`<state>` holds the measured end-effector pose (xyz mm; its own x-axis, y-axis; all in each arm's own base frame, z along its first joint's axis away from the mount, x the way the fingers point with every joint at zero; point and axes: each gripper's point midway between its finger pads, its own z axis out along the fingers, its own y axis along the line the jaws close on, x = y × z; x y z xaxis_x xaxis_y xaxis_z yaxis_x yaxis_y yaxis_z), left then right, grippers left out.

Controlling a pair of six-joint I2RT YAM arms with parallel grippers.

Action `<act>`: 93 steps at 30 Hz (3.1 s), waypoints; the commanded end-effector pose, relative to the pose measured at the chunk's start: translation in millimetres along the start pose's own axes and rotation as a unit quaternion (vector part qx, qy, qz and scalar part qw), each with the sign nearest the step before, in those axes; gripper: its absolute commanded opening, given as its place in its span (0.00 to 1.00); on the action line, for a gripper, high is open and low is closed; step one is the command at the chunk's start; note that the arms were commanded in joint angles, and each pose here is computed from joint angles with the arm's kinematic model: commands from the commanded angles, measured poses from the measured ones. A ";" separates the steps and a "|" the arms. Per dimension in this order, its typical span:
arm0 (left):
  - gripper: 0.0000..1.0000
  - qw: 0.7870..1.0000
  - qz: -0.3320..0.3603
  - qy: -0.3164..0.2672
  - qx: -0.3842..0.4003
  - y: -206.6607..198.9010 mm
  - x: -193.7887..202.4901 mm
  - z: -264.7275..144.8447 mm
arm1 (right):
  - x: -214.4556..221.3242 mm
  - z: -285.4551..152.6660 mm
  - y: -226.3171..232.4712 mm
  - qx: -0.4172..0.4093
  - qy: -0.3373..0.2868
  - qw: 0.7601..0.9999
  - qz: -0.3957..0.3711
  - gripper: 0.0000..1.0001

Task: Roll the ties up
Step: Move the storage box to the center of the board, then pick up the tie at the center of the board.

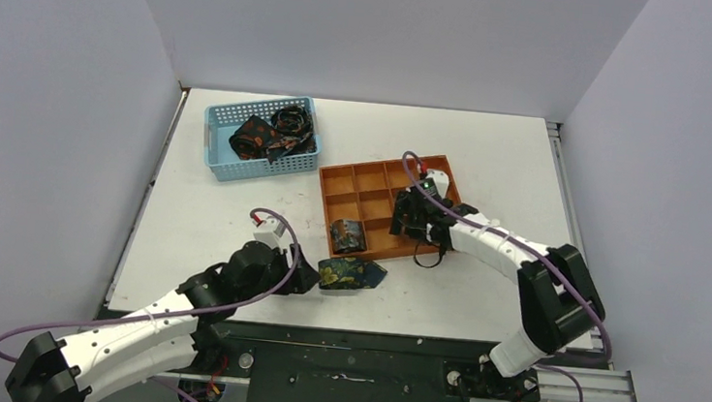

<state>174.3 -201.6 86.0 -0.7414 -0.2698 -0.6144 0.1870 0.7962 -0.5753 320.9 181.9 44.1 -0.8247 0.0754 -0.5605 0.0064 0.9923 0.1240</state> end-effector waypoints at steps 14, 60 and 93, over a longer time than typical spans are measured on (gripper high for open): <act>0.96 0.968 -0.211 -0.058 0.125 -1.9 -40.1 10.2 | 54.1 -114.9 144.2 -0.377 -0.028 0.924 -0.063 0.20; 0.73 0.954 -0.206 0.094 0.195 -46.5 15.8 76.8 | 123.1 -28.3 88.3 -0.284 0.062 0.956 -0.026 0.14; 0.00 0.956 -0.181 0.086 0.213 -68.1 18.0 36.0 | 30.4 -97.4 67.3 -0.193 -0.070 0.977 -0.053 0.57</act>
<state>178.7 -280.2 60.2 -0.9070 -0.3797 -0.1821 0.0200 0.3931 -0.9193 207.9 270.9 62.5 -0.8196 -0.0306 -0.5722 -0.3510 0.8161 0.4592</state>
